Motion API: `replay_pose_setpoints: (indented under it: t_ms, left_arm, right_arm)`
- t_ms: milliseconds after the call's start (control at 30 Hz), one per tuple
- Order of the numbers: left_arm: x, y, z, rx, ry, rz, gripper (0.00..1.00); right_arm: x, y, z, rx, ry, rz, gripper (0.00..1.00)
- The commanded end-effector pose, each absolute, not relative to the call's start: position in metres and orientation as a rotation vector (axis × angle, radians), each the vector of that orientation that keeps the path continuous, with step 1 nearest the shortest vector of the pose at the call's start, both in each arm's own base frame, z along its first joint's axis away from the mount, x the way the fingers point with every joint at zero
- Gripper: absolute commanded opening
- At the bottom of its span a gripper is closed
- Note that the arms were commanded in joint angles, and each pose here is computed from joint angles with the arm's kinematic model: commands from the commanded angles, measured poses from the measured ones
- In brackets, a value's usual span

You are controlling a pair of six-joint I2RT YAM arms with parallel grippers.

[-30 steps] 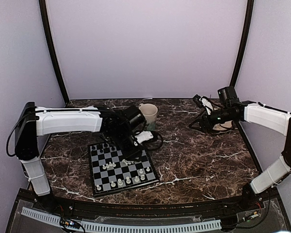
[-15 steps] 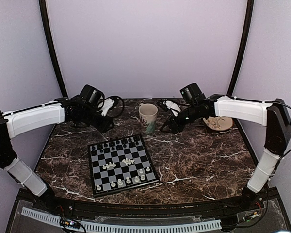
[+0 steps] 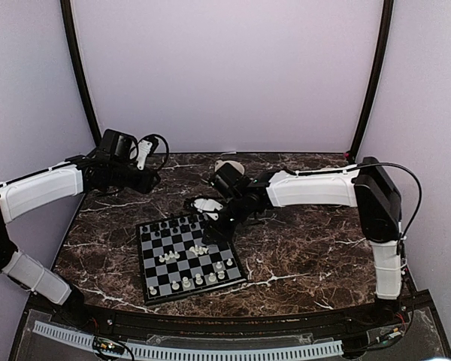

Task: Set up the chess pieces on the board
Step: Pick up the knight from the chessboard.

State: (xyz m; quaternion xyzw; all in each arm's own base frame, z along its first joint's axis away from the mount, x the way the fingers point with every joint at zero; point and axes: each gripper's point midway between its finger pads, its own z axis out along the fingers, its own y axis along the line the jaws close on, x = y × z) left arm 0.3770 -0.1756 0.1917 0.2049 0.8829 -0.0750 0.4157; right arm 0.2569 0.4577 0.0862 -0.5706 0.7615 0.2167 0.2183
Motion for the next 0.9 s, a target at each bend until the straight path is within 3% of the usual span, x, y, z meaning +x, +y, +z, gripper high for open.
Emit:
replay_pose_setpoints:
  t_ms: [0,300,867]
  left_arm:
    - [0.370,-0.174,0.203,0.520,2.174,-0.201,0.37]
    - [0.369,-0.176,0.205,0.534,2.168,-0.208,0.38]
    - [0.367,-0.179,0.195,0.563,2.196,-0.225,0.38]
  right_arm:
    - [0.260,0.461,0.073,-1.590,2.154,0.514,0.56]
    - [0.242,0.472,0.057,-1.669,2.148,0.507,0.56]
    - [0.245,0.464,0.043,-1.690,2.178,0.423,0.42]
